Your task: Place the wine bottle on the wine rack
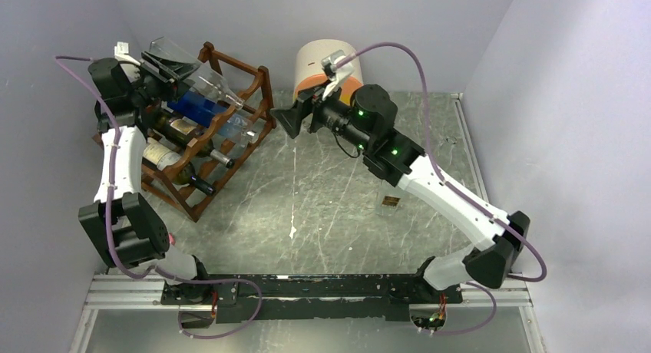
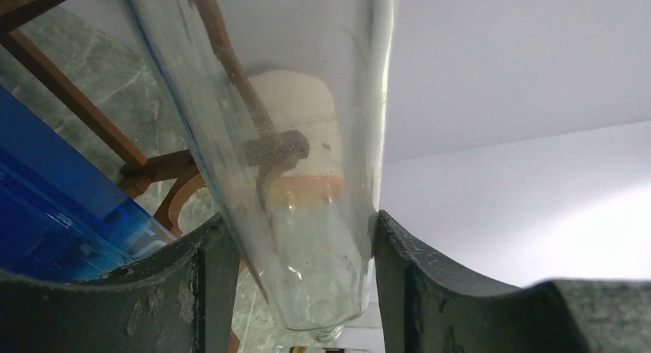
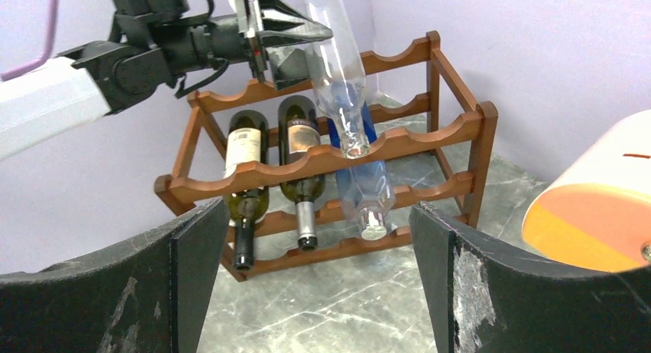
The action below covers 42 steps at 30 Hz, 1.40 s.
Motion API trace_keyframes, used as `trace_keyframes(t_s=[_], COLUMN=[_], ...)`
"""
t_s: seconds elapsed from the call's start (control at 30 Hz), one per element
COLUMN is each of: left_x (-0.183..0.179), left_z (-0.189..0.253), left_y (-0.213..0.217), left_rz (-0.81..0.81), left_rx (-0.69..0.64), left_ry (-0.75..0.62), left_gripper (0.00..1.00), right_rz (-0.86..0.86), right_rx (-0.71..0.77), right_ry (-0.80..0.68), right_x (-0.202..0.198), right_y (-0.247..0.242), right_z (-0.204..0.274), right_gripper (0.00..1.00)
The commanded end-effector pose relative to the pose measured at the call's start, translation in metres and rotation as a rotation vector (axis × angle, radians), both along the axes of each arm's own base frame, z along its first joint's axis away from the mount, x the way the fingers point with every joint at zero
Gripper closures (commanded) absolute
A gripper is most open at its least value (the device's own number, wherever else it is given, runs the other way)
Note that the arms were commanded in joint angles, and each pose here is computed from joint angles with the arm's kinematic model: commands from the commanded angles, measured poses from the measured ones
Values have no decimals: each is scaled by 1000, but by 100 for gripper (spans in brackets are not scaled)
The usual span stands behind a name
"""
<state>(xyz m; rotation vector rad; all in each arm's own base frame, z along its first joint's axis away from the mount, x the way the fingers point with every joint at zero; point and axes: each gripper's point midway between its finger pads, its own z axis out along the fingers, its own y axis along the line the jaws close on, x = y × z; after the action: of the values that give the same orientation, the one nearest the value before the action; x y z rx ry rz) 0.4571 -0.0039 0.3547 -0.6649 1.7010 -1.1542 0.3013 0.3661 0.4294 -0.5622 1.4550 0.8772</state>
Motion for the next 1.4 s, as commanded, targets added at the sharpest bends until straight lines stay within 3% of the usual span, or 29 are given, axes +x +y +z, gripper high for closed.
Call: trace_keyframes(t_s=[0.0,0.23,0.63,0.8,1.03,1.13,1.37], left_x=[-5,7,19,18,20,20,16], left_z=[28,-9,-53,-69,-72,-70,-80], left_y=[-3,9,20,20,27,30,35], left_rz=[-54,-8,23,6,25,31,33], left_rx=[15,-59,-49,-83,-44,1,66], left_ry=[-37,143,225,238,232,216,216], left_gripper=[93,93,91,69,45,26,18], right_rz=[20,30,34,22,16,14,8], right_rx=[89,112,97,95,90,94,89], right_ry=[-19,-5,31,30,34,29,28], right_x=[-16,-26,-25,-24,-23,-24,-23], right_y=[-11,-19,-15,-18,-18,-19,-20], right_z=[19,17,0,-1,-3,-1,1], right_gripper=[9,9,10,10,10,10,13])
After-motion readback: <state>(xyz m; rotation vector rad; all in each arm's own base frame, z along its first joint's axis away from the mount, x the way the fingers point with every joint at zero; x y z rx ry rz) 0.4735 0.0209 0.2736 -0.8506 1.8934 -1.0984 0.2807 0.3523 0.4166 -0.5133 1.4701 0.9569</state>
